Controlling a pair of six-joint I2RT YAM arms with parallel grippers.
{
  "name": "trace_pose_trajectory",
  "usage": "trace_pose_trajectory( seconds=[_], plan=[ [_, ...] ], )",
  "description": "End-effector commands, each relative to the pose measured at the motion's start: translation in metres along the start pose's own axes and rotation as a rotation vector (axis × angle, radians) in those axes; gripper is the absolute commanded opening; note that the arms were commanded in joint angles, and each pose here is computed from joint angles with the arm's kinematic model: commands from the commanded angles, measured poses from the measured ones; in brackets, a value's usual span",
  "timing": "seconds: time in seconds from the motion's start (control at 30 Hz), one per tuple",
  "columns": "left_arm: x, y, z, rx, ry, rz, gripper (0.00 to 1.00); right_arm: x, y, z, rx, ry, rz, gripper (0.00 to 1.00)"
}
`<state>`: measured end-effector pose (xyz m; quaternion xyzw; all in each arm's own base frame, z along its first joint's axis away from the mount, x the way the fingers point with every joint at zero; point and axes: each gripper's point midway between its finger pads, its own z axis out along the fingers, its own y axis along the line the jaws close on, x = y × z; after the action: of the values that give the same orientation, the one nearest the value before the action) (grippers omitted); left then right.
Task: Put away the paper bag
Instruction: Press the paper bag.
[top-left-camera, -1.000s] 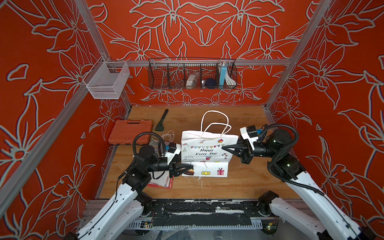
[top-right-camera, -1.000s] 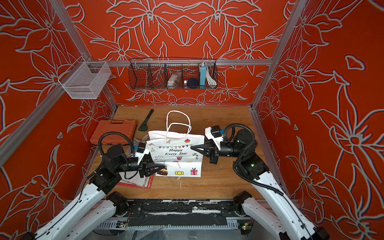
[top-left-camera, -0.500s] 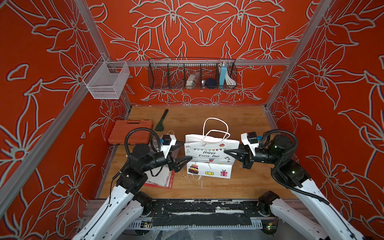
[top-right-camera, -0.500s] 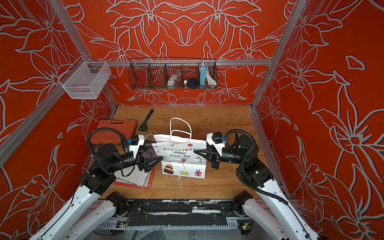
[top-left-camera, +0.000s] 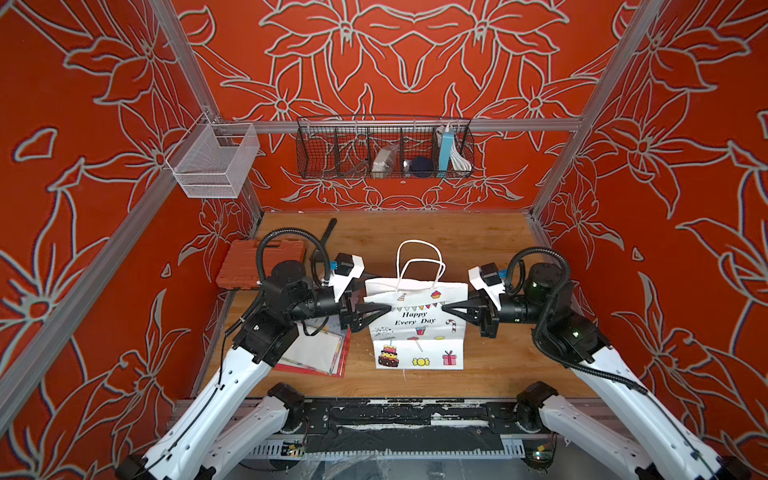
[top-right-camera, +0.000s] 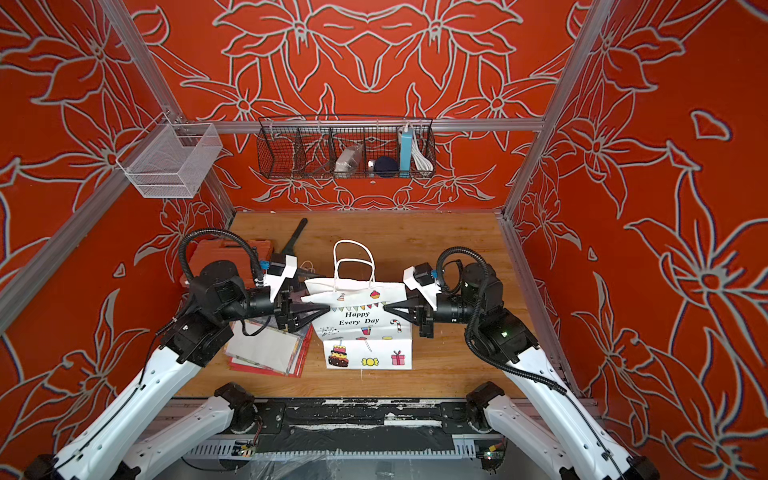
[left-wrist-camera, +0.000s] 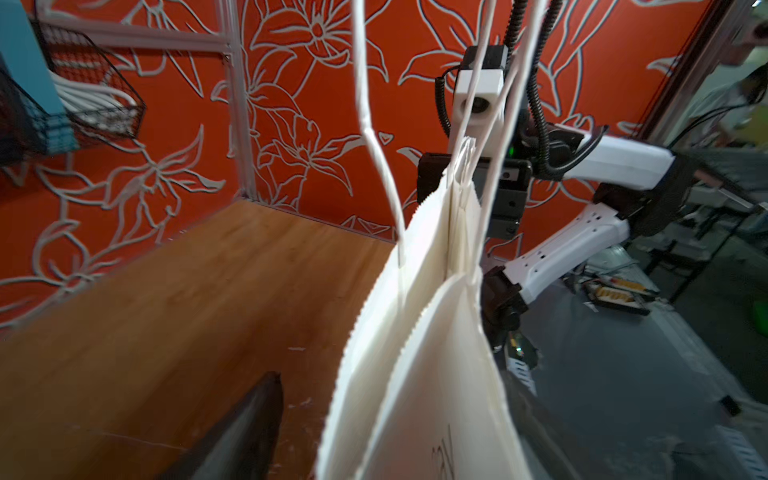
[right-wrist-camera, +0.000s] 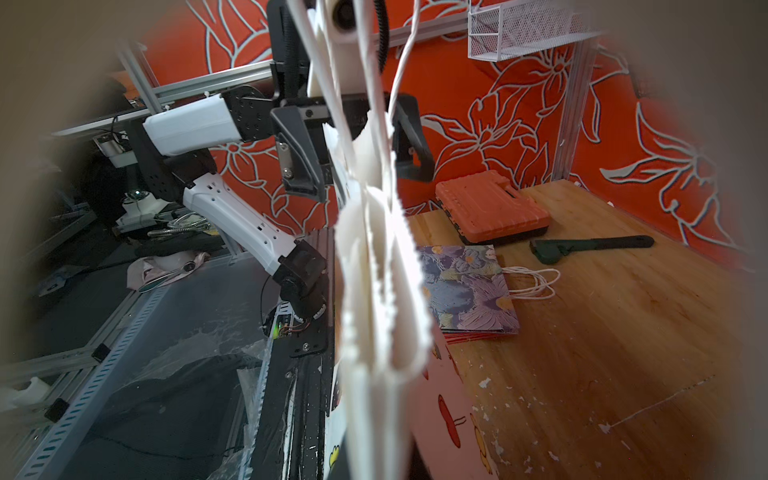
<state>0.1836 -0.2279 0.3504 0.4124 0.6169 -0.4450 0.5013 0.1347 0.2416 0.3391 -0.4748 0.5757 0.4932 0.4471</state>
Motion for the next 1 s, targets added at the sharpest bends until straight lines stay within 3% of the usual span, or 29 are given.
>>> trace_pose_trajectory(
  seconds=[0.0, 0.2, 0.27, 0.33, 0.37, 0.47, 0.6, 0.7, 0.77, 0.87, 0.97],
  plan=[
    [-0.007, -0.019, -0.002, 0.107, -0.042, 0.056, 0.64, -0.023, 0.016, -0.005, -0.049, -0.055, -0.075, 0.00],
    [-0.017, -0.034, -0.005, 0.189, -0.095, 0.074, 0.41, -0.023, 0.012, -0.005, -0.023, -0.060, -0.064, 0.00],
    [-0.019, -0.037, -0.006, 0.205, -0.107, 0.065, 0.27, -0.022, 0.011, -0.004, -0.025, -0.065, -0.059, 0.00],
    [-0.017, -0.037, -0.007, 0.201, -0.110, 0.065, 0.04, -0.023, 0.012, -0.004, -0.028, -0.070, -0.055, 0.00],
    [-0.016, -0.037, -0.007, 0.195, -0.107, 0.067, 0.00, -0.023, 0.012, -0.005, -0.029, -0.071, -0.056, 0.00],
    [-0.013, -0.037, -0.008, 0.194, -0.095, 0.067, 0.00, -0.026, 0.015, -0.007, -0.029, -0.074, -0.060, 0.00],
    [-0.008, -0.033, -0.005, 0.190, -0.077, 0.037, 0.00, -0.043, 0.026, -0.012, -0.051, -0.100, -0.094, 0.26],
    [-0.006, -0.032, -0.002, 0.210, -0.069, 0.012, 0.00, -0.055, 0.029, -0.014, -0.047, -0.117, -0.120, 0.28],
    [-0.006, -0.032, -0.001, 0.216, -0.067, 0.003, 0.00, -0.056, 0.026, -0.014, -0.036, -0.115, -0.128, 0.24],
    [-0.006, -0.030, 0.000, 0.212, -0.067, -0.004, 0.00, -0.052, 0.022, -0.010, -0.042, -0.106, -0.114, 0.00],
    [-0.007, -0.028, 0.000, 0.198, -0.070, -0.007, 0.00, -0.042, 0.020, -0.008, -0.050, -0.092, -0.094, 0.00]
  ],
)
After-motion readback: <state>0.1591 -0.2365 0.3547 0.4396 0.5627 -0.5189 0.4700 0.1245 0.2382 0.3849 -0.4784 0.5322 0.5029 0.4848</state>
